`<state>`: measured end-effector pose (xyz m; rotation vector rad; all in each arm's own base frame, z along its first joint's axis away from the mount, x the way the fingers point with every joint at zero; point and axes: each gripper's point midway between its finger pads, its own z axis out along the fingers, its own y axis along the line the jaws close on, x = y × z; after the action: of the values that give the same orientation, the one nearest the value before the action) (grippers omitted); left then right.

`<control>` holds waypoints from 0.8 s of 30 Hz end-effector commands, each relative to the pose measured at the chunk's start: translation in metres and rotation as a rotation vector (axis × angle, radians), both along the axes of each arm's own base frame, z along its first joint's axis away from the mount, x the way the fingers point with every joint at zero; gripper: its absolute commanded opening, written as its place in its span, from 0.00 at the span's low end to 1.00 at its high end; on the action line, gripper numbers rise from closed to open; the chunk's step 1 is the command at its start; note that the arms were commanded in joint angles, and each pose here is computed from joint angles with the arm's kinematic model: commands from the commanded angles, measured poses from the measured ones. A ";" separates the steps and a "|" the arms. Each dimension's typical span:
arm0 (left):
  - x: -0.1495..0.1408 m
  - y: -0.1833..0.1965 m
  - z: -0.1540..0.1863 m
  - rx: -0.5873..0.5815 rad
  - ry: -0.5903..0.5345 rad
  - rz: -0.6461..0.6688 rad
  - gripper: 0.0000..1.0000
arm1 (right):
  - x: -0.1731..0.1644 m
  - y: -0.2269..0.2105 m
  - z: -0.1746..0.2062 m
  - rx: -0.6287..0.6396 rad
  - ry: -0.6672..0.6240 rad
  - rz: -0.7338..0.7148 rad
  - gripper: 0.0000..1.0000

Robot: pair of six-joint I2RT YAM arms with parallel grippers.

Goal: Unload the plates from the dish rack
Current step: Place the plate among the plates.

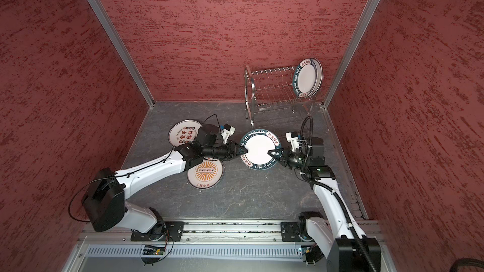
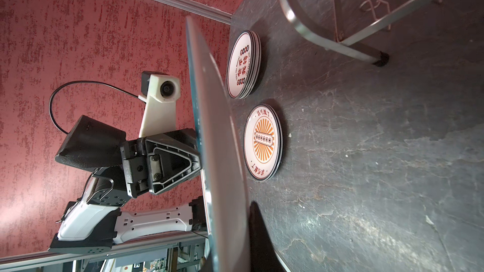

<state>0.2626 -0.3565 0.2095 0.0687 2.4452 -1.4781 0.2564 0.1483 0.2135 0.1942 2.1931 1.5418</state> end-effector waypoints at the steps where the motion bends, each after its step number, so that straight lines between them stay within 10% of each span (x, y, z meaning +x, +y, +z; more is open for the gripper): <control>1: -0.004 -0.012 0.008 -0.033 -0.019 -0.054 0.22 | -0.002 0.007 0.005 0.017 -0.039 0.037 0.10; 13: -0.007 -0.002 -0.002 0.014 0.016 -0.039 0.06 | -0.001 0.008 0.005 0.017 -0.048 0.042 0.25; 24: -0.006 0.047 -0.011 0.084 0.063 0.048 0.00 | 0.011 -0.005 -0.001 -0.088 -0.022 -0.063 0.77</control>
<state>0.2584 -0.3282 0.1899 -0.0054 2.5557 -1.4072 0.2589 0.1491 0.2025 0.2231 2.2274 1.5047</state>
